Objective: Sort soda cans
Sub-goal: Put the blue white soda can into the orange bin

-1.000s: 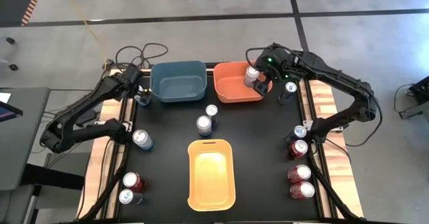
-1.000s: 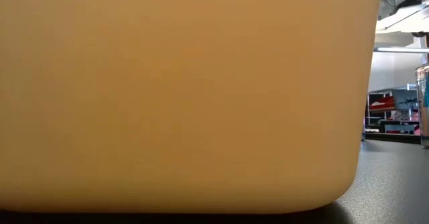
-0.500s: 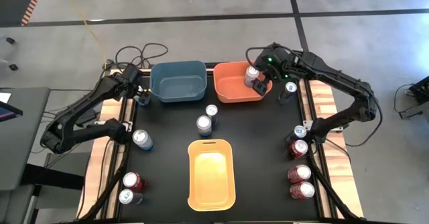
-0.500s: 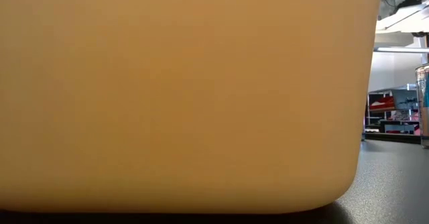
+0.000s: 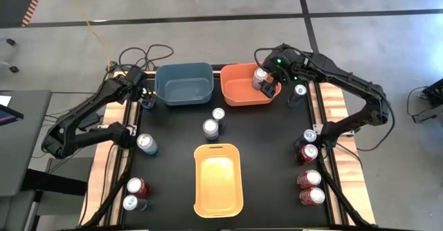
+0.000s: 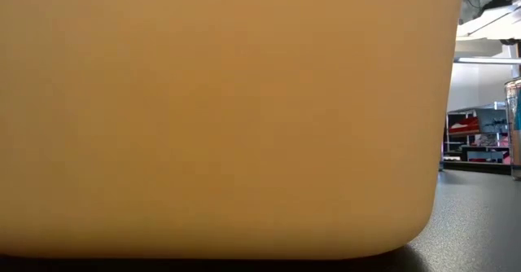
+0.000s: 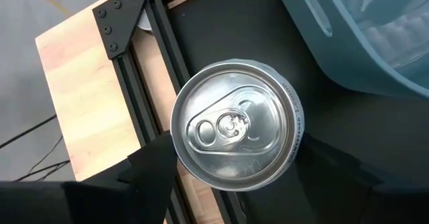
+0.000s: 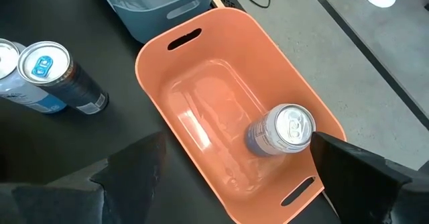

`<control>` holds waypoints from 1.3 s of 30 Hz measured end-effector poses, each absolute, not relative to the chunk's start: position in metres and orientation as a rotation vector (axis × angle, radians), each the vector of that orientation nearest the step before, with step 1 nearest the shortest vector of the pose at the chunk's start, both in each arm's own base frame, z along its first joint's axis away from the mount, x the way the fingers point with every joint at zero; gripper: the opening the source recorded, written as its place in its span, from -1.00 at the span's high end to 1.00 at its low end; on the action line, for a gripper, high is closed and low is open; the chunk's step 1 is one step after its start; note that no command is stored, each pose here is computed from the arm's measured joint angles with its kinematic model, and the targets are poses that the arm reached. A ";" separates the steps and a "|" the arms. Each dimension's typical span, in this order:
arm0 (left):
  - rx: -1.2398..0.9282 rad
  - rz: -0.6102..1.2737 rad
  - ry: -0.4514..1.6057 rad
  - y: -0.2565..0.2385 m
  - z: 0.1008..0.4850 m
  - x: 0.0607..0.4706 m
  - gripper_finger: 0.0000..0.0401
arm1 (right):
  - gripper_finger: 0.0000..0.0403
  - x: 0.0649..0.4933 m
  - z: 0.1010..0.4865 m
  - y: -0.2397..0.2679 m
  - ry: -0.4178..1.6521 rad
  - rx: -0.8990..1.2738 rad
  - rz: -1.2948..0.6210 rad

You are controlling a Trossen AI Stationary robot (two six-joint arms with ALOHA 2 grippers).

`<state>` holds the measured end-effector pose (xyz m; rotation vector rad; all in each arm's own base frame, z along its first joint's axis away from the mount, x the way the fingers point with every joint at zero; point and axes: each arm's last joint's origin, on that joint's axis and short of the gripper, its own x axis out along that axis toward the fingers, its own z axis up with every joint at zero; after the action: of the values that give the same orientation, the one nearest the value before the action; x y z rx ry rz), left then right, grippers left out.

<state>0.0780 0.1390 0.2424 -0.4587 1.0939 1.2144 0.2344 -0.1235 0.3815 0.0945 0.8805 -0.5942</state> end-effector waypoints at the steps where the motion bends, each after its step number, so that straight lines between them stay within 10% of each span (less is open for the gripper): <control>1: -0.460 1.216 1.093 0.139 0.242 0.078 -0.33 | -0.91 0.234 0.381 -0.124 0.881 0.094 -0.594; 22: -0.450 1.106 1.128 0.114 0.282 0.094 -0.34 | -0.91 0.239 0.381 -0.110 0.890 0.091 -0.545; 39: -0.393 0.853 0.897 0.075 0.358 0.119 -0.34 | -0.91 0.242 0.349 -0.050 0.473 0.070 -0.267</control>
<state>0.1190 0.0750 0.3582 -0.3931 0.8975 0.8530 0.2425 -0.0495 0.3493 0.0698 0.4731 -0.2668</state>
